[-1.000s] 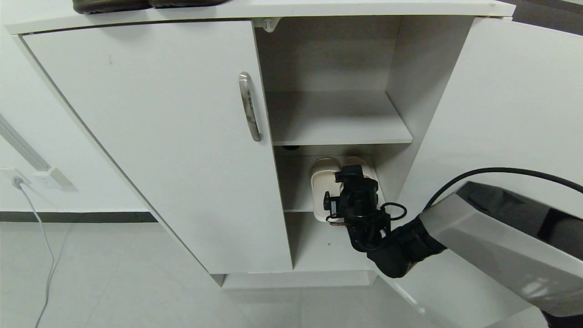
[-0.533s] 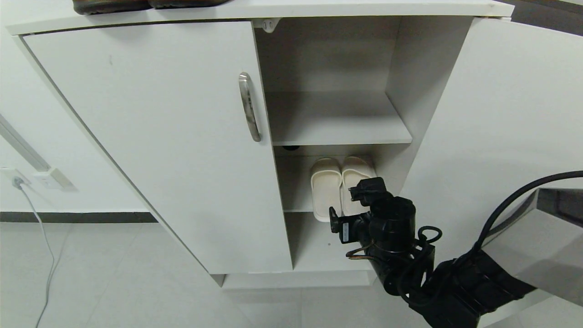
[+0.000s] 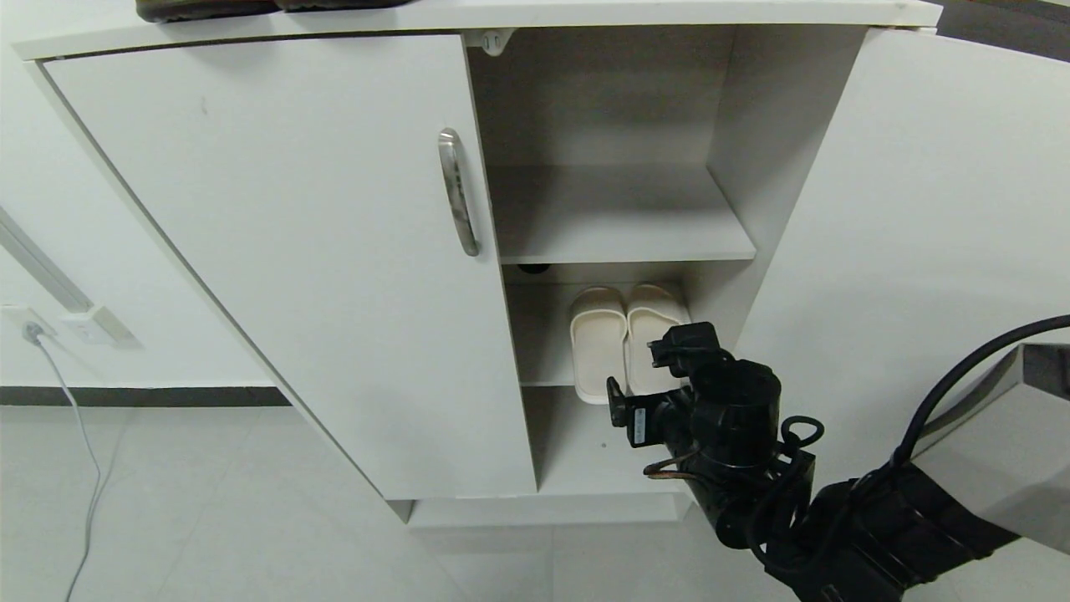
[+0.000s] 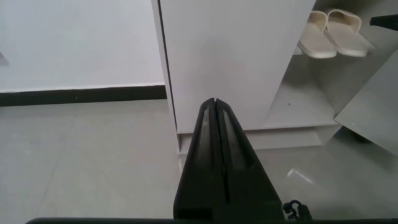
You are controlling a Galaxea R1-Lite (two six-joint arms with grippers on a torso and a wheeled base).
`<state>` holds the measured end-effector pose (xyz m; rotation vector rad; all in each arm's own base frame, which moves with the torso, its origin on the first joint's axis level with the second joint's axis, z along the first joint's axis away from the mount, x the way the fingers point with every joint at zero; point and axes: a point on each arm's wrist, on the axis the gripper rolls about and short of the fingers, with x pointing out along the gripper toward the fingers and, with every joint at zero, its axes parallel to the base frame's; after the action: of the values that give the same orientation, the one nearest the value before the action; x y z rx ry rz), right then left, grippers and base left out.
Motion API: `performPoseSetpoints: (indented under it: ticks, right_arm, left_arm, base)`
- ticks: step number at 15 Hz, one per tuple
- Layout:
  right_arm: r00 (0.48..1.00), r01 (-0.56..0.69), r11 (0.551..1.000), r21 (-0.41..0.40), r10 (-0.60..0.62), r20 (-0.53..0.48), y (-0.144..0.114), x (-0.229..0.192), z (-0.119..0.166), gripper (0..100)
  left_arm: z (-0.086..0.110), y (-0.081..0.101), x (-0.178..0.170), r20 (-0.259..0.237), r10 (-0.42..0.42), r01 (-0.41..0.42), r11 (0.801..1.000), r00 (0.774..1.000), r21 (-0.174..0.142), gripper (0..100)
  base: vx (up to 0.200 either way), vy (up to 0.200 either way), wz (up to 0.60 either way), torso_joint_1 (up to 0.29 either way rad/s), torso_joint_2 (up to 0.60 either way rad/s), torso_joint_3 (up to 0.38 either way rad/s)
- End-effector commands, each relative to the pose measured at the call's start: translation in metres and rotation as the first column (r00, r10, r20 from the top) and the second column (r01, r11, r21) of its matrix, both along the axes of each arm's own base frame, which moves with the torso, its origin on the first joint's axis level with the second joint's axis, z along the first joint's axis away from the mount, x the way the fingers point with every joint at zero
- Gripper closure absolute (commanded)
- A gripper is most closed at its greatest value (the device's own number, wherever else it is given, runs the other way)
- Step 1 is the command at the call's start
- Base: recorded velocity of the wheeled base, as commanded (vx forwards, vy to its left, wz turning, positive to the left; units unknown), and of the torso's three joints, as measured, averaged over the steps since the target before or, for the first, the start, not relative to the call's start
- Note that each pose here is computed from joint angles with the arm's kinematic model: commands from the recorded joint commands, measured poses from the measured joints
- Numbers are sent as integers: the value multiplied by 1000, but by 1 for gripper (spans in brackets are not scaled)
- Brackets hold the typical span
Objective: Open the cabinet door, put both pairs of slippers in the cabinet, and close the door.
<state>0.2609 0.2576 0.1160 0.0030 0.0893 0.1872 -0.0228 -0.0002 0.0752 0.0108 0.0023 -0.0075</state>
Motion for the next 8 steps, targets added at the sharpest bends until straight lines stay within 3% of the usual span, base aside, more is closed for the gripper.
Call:
performPoseSetpoints:
  ticks: [1, 2, 8]
  right_arm:
    - [1000, -1, 1000, -2, 1, -2, 0, 0, -1, 0]
    - [1000, -3, 1000, -5, 3, -5, 1, 0, -3, 0]
    - [1000, -4, 1000, -1, 4, -1, 1, -1, -4, 0]
  left_arm:
    - [0, 0, 0, -2, 0, 0, 1000, 1000, 0, 100]
    - [0, 0, 0, -1, 1, -1, 1000, 1000, 3, 100]
    - [0, 0, 0, -1, 1, -1, 1000, 1000, -2, 100]
  base:
    - [-200, 0, 0, 2, 7, 2]
    - [-200, 0, 0, -2, 7, 7]
    - [0, 0, 0, 0, 0, 0]
